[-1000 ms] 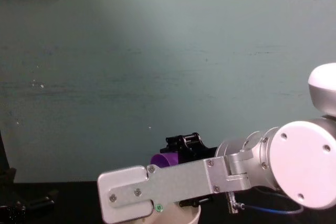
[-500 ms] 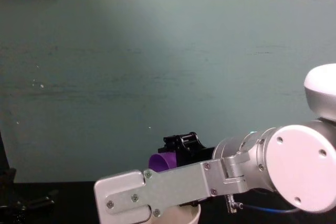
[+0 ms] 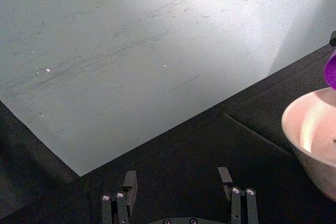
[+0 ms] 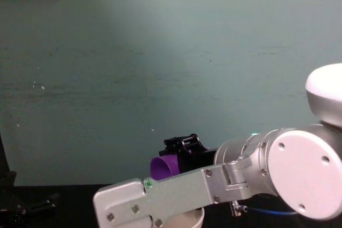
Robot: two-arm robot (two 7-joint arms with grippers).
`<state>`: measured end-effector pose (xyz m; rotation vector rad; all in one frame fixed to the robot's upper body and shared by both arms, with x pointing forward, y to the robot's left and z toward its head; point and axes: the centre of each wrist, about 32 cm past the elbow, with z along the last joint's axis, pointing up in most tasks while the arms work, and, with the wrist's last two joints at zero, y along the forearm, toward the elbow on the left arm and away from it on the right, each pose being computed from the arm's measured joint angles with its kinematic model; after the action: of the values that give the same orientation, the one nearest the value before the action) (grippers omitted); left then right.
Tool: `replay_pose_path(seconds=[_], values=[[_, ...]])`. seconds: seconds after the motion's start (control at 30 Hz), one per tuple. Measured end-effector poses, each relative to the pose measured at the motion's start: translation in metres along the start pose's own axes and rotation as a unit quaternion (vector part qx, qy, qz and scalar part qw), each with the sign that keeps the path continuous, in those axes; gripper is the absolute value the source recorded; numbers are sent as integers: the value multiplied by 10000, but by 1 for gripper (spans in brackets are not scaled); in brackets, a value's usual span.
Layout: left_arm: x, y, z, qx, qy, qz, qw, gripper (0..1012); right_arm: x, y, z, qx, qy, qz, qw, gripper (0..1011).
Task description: Pick up the cup and pour the mung beans from the cup into the bowl.
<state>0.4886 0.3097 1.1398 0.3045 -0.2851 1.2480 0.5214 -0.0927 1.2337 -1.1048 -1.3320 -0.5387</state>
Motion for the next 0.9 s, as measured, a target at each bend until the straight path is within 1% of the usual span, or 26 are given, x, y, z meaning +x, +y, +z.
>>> replay_pose_path(seconds=[0.23,0.57,0.9], values=[[0,0,0,0,0,0,10000,1000,12,-12,9,-6,-80,-9,10000,720],[0,0,0,0,1,0,10000,1000,20,-19,9,8,-112,4,9999,720],[0,0,0,0,0,0,10000,1000,9,-21,18,-8,-187,26,9998,720]])
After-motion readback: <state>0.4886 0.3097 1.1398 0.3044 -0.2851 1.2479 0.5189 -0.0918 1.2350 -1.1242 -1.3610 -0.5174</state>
